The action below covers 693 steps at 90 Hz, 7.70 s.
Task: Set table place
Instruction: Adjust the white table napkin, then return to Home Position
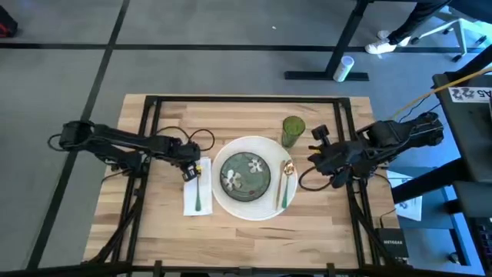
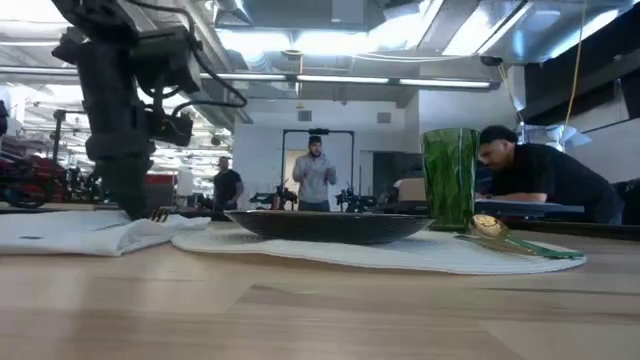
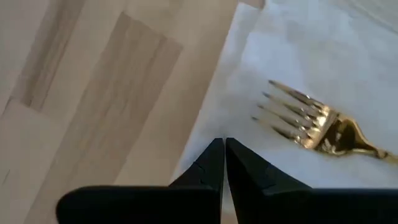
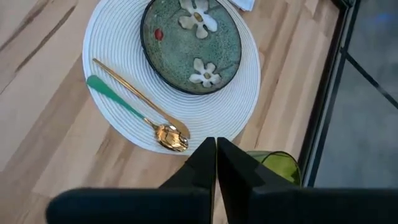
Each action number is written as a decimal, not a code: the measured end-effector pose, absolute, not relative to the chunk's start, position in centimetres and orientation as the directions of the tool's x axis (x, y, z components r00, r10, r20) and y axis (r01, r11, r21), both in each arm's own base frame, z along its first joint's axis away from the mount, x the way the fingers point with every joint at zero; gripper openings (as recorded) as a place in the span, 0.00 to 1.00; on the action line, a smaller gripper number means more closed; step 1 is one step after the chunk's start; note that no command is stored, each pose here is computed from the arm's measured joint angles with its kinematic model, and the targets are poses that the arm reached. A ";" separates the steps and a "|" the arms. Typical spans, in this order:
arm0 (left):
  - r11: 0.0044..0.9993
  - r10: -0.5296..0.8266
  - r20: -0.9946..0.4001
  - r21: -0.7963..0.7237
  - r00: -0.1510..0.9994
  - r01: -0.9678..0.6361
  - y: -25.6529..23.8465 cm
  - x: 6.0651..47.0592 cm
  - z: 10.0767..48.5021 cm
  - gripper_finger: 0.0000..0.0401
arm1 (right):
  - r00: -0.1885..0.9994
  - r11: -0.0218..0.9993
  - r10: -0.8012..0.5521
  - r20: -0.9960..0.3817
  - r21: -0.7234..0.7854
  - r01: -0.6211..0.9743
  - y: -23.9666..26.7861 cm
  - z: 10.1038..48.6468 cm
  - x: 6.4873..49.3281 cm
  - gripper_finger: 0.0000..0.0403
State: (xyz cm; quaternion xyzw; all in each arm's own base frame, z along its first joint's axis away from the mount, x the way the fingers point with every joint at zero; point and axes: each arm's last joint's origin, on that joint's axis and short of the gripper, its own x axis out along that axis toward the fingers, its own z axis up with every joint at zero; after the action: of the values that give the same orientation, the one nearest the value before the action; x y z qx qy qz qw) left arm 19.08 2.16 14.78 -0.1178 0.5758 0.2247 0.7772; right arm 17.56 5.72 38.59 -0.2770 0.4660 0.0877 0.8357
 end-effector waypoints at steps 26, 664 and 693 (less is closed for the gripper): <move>0.858 0.216 -0.956 0.088 0.200 -0.506 2.8 19.4 14.0 0.00 | 0.551 0.832 -0.111 -0.827 -0.381 -0.404 5.7 38.6 17.6 0.00; 0.988 -0.150 -0.294 -0.085 0.944 0.130 -4.9 10.3 21.3 0.00 | 0.922 0.654 0.304 -0.241 -0.650 -0.386 8.2 28.9 10.3 0.00; 0.993 -0.100 -0.268 -0.089 0.958 0.079 -3.6 9.8 19.7 0.00 | 0.948 0.694 0.316 -0.035 -0.673 -0.256 5.8 28.2 7.9 0.00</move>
State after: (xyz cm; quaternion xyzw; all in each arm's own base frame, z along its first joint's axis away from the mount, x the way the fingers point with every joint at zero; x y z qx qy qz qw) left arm 9.75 -3.56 19.70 -0.0388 0.1374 -0.0453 0.9887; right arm 7.86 5.77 28.19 -0.3592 -0.0419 0.1555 0.9192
